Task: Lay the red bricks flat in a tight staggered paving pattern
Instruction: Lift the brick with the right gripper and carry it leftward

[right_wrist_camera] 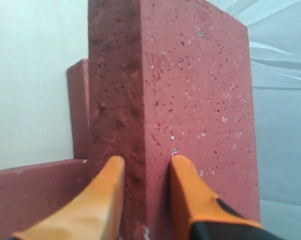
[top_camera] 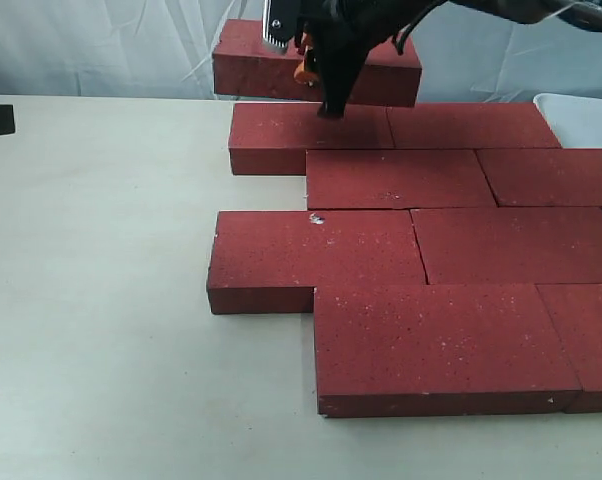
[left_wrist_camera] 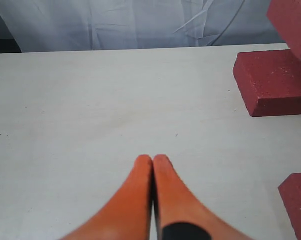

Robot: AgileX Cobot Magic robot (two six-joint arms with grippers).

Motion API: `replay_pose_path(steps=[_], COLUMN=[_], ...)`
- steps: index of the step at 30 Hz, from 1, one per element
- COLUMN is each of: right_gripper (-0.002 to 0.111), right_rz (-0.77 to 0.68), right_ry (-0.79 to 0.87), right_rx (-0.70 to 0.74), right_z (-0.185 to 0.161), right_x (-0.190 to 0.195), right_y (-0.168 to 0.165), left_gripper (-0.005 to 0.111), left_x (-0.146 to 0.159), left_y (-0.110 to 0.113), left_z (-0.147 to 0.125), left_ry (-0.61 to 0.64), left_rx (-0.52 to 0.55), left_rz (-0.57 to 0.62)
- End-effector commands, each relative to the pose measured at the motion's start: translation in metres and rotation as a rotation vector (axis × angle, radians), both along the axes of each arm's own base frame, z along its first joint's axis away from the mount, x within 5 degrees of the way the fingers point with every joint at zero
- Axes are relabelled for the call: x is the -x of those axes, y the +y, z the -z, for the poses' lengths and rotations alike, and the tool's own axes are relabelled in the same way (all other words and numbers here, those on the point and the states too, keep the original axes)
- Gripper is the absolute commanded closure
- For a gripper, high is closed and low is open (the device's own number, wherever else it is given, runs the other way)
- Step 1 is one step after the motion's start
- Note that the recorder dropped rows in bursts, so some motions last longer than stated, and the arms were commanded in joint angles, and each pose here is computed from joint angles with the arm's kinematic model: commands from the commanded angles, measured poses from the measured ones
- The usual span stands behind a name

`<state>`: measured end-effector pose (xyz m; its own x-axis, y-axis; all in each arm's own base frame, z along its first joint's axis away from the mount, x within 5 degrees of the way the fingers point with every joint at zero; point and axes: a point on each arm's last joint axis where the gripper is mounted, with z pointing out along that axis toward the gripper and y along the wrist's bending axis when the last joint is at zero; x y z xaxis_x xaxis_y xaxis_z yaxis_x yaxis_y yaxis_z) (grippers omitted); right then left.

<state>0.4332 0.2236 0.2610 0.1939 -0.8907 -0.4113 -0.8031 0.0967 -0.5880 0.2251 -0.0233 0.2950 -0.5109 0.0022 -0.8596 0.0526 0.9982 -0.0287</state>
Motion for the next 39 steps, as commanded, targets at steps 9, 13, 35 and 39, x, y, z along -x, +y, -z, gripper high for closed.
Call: replay_pose_path(steps=[9, 13, 35, 39], right_gripper=[0.109, 0.109, 0.109, 0.109], right_rz=[-0.21, -0.273, -0.26, -0.25], right_ry=[-0.075, -0.111, -0.127, -0.125], right_rx=[-0.025, -0.044, -0.13, -0.102], right_z=[0.014, 0.037, 0.129, 0.148], right_x=[0.112, 0.125, 0.073, 0.071], right_y=[0.077, 0.117, 0.23, 0.23], left_gripper=[0.106, 0.106, 0.106, 0.106], left_x=[-0.001, -0.001, -0.001, -0.001], left_y=[0.0, 0.0, 0.0, 0.0], left_z=[0.0, 0.0, 0.0, 0.0], left_ry=[-0.007, -0.007, -0.007, -0.007], left_rx=[0.004, 0.004, 0.004, 0.004], left_rz=[-0.001, -0.001, -0.001, -0.001])
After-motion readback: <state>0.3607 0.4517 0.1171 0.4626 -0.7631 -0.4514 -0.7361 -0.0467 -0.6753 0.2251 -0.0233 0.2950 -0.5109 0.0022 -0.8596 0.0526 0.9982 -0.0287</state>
